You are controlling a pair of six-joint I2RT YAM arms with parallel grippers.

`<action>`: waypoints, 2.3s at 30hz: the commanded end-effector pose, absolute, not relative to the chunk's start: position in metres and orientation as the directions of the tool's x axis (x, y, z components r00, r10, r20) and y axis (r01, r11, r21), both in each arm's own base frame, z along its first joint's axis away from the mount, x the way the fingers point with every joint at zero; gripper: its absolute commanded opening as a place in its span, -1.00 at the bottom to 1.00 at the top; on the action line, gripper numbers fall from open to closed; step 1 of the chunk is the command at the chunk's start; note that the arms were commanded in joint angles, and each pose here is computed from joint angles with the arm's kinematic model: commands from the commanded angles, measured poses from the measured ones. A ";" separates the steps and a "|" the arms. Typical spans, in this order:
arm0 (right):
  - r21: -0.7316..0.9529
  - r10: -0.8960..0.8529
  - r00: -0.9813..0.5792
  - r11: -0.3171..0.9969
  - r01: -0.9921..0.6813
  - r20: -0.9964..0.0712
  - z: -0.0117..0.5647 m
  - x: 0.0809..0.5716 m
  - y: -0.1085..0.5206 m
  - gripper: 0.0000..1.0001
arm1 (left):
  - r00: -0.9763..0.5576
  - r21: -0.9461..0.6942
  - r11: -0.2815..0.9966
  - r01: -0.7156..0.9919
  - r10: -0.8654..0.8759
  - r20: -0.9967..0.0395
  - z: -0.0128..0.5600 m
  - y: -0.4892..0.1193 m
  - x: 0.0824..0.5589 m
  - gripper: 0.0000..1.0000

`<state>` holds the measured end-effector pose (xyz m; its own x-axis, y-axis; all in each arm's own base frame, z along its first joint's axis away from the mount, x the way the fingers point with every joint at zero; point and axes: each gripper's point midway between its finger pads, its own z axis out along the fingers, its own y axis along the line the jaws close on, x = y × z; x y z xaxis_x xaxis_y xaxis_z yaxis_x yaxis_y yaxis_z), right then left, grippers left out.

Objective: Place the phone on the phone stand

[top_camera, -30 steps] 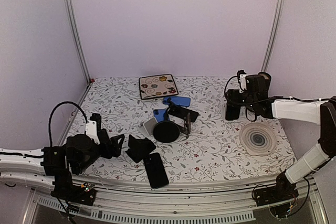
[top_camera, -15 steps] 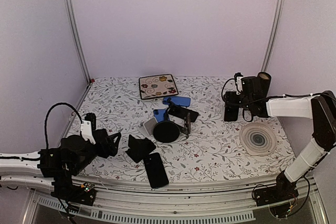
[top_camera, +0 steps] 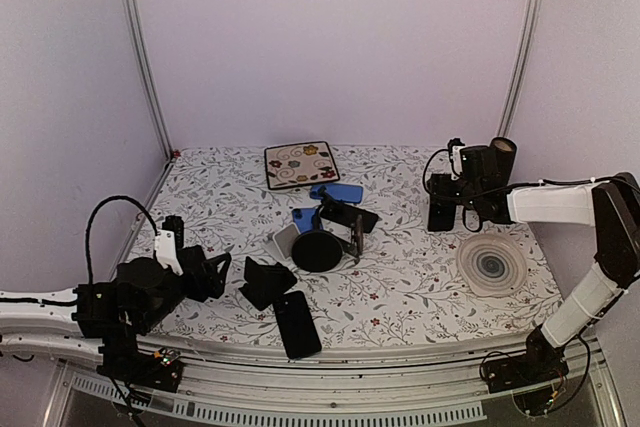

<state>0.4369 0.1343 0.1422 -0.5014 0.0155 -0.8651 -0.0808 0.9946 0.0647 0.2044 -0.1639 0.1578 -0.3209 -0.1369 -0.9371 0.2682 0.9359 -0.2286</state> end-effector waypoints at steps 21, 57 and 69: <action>0.086 0.051 -0.478 0.995 -0.053 -0.877 0.146 0.444 0.131 -0.13 | -0.314 -0.217 0.941 0.261 -0.130 -0.941 0.158 -0.162 0.207 0.93; 0.083 0.050 -0.501 0.996 -0.045 -0.864 0.149 0.443 0.130 0.97 | -0.319 -0.211 0.942 0.261 -0.122 -0.940 0.156 -0.163 0.208 0.93; 0.133 0.083 -0.502 0.989 -0.066 -0.861 0.185 0.438 0.136 0.98 | -0.320 -0.210 0.943 0.260 -0.121 -0.940 0.156 -0.163 0.209 0.93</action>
<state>0.4414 0.1345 0.1535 -0.5241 0.0451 -0.8504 -0.0584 0.9943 0.0887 0.2065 -0.1638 0.1535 -0.3270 -0.1193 -0.9375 0.2619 0.9417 -0.2112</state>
